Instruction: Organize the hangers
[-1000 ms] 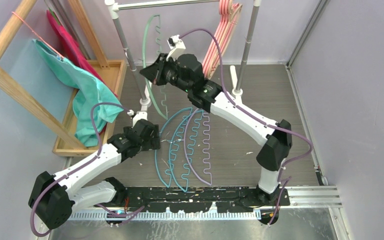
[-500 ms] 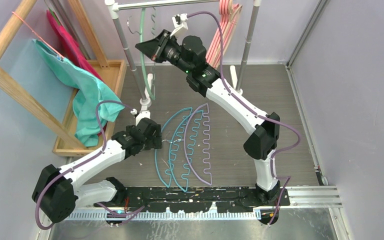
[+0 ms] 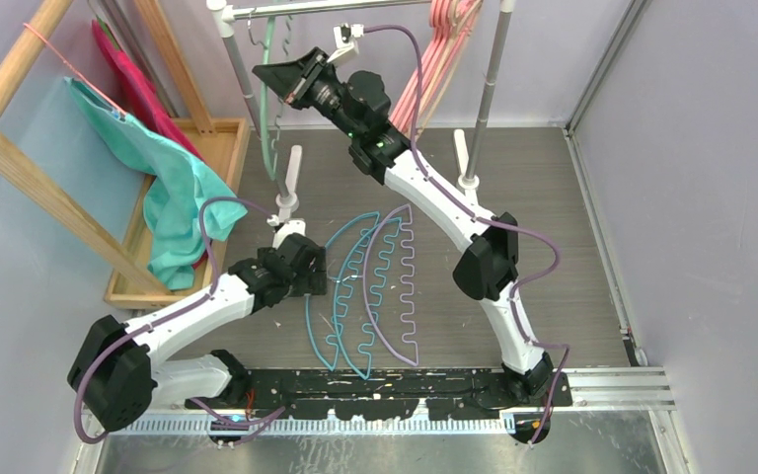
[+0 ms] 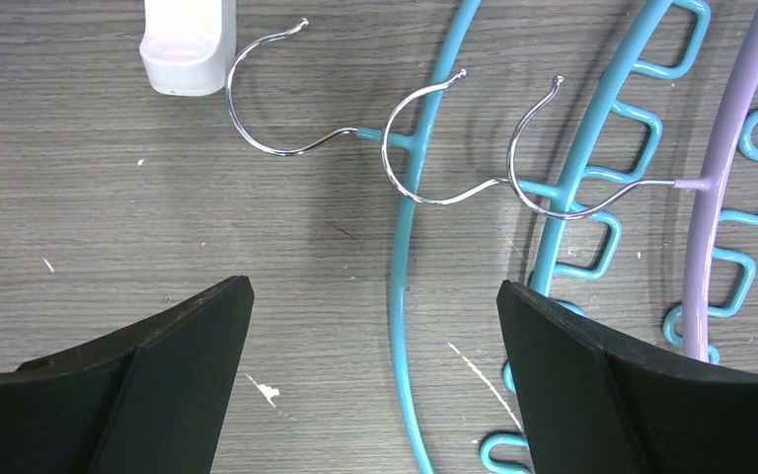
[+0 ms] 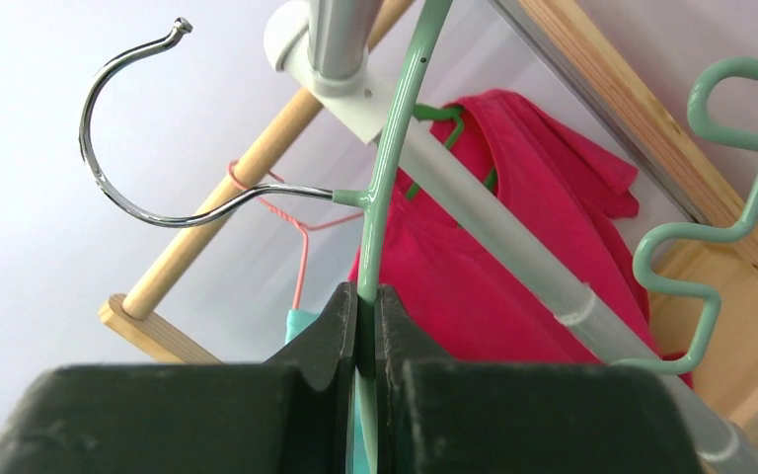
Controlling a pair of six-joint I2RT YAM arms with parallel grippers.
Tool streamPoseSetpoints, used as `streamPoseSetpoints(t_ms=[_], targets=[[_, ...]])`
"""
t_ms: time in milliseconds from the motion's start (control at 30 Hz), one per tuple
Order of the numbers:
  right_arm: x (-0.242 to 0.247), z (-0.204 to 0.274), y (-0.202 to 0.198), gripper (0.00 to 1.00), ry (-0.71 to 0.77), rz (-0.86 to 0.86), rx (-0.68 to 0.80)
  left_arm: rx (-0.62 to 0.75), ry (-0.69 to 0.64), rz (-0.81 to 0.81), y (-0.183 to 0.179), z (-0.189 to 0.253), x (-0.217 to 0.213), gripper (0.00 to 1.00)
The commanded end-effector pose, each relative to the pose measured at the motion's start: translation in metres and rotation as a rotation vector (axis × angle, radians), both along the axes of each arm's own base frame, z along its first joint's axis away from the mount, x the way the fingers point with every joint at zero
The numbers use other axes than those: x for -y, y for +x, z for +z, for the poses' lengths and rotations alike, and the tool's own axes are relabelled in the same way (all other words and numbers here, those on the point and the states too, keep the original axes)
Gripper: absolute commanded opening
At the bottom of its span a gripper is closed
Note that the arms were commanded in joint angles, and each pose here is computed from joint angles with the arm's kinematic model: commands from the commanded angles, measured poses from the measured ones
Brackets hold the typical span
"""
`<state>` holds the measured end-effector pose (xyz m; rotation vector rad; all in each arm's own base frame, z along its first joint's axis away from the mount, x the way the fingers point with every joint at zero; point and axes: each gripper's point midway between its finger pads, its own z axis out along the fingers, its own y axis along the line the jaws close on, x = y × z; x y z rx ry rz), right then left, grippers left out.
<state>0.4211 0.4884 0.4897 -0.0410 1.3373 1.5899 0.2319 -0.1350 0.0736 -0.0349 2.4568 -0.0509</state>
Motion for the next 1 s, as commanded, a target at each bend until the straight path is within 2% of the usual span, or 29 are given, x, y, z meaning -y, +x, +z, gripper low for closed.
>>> streamPoseSetpoints(t_ms=[0, 267, 667, 867, 967], targets=[[0.032, 0.083, -0.015, 0.01, 0.228, -0.037, 0.150, 0.057, -0.040, -0.016, 0.013, 0.015, 0.015, 0.98], [0.039, 0.080, 0.012, 0.01, 0.286, -0.106, 0.091, 0.057, -0.043, -0.034, 0.012, 0.016, 0.020, 0.98], [0.050, 0.056, 0.049, 0.01, 0.269, -0.246, -0.082, 0.059, -0.029, -0.039, 0.010, 0.019, 0.018, 0.98], [0.052, 0.048, 0.056, 0.11, 0.261, -0.274, -0.134, 0.066, -0.017, -0.040, 0.010, 0.020, 0.015, 0.98], [0.053, 0.048, 0.056, 0.24, 0.258, -0.274, -0.137, 0.067, -0.015, -0.042, 0.011, 0.020, 0.015, 0.98]])
